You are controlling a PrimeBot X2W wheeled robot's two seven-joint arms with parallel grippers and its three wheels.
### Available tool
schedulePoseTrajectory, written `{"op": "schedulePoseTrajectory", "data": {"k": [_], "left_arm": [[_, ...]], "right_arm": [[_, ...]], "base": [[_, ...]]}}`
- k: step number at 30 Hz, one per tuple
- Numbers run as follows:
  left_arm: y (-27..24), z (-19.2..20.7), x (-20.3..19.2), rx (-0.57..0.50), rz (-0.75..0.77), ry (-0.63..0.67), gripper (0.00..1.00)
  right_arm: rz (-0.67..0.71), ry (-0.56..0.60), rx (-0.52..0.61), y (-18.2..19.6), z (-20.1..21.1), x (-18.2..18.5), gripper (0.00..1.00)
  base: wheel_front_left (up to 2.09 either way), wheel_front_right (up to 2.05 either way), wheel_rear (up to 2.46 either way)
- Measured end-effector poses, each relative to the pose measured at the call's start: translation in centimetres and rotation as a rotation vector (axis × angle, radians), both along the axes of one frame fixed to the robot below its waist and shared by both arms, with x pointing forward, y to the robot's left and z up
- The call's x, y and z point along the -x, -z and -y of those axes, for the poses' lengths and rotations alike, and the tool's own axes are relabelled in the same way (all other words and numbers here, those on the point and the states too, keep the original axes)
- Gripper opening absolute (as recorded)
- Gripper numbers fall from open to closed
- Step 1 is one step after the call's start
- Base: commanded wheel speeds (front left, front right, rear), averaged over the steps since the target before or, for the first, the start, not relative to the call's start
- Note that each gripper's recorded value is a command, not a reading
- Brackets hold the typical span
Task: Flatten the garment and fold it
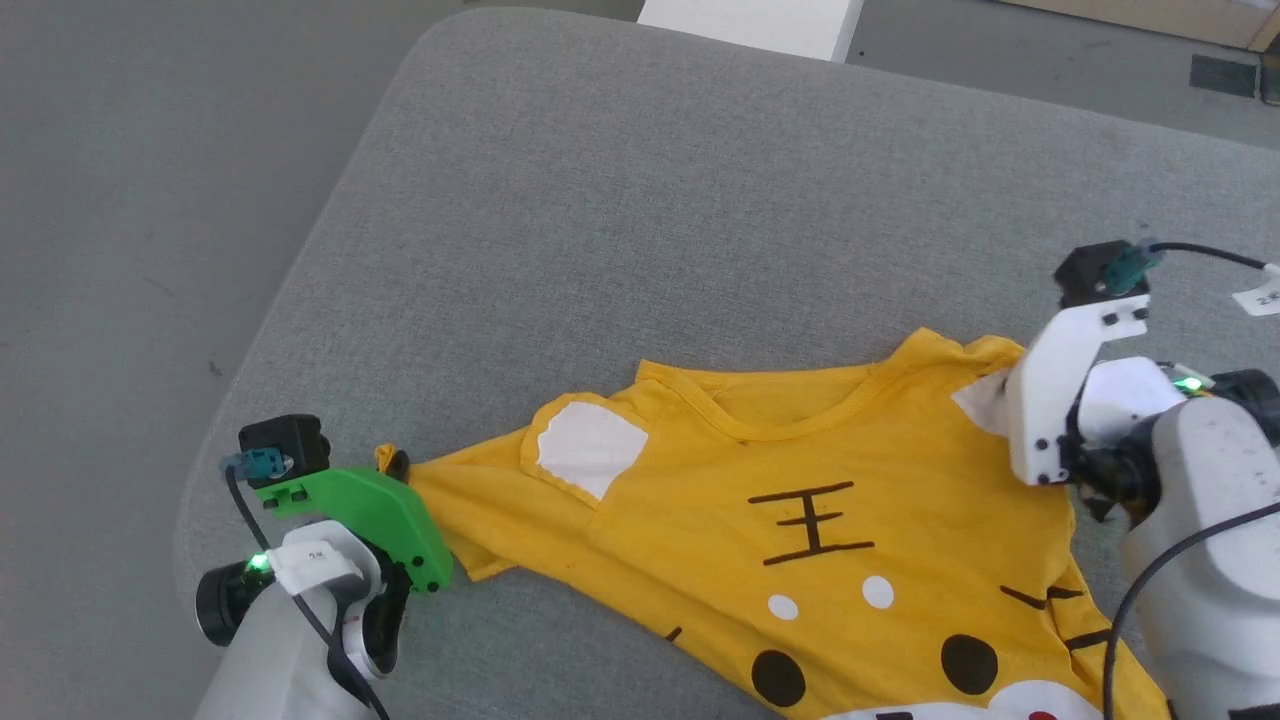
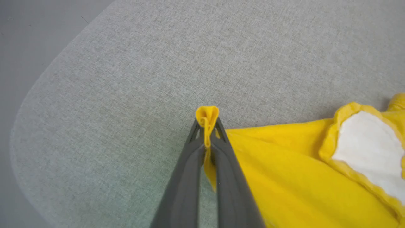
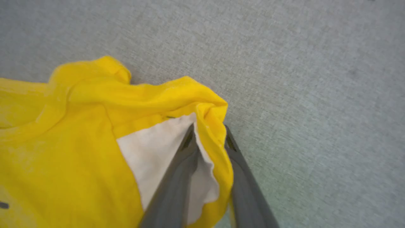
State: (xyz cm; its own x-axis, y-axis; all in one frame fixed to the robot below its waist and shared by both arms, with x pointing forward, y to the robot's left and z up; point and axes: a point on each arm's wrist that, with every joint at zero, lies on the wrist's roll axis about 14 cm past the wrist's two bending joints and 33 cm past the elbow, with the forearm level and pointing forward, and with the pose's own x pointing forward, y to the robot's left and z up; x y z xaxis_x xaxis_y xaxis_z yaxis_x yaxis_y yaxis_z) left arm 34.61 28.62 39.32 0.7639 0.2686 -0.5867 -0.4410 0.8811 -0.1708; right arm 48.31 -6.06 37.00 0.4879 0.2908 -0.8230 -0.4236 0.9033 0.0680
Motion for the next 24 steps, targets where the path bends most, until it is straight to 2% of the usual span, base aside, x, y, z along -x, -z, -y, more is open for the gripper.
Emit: {"op": "schedulePoseTrajectory", "data": {"k": [5,10,20,24], "left_arm": [[-1.5,0.8,-1.5,-0.009,0.08,0.051,0.0],[-5.8,2.4,-5.4,0.004,0.253,0.144,0.0],[-17.7,6.6,-14.7,0.051,0.616,0.334,0.0],[-21.6,7.3,-18.6,0.018,0.703,0.378,0.0]], "right_arm": [[0.045,-0.012,0.008,-1.2,1.0,0.2,0.0],[0.175,0.017,0.037,-4.7,4.1,-1.5,0.0],[0.521,0.148,0.119,-16.2,11.8,-7.1,0.0],[0.661,0.188,0.123,-20.8,13.4,-9.8,0.0]], "base": [[0.0,0.0,0.0],[0.0,0.0,0.0],[0.0,0.0,0.0],[0.0,0.0,0.0]]}}
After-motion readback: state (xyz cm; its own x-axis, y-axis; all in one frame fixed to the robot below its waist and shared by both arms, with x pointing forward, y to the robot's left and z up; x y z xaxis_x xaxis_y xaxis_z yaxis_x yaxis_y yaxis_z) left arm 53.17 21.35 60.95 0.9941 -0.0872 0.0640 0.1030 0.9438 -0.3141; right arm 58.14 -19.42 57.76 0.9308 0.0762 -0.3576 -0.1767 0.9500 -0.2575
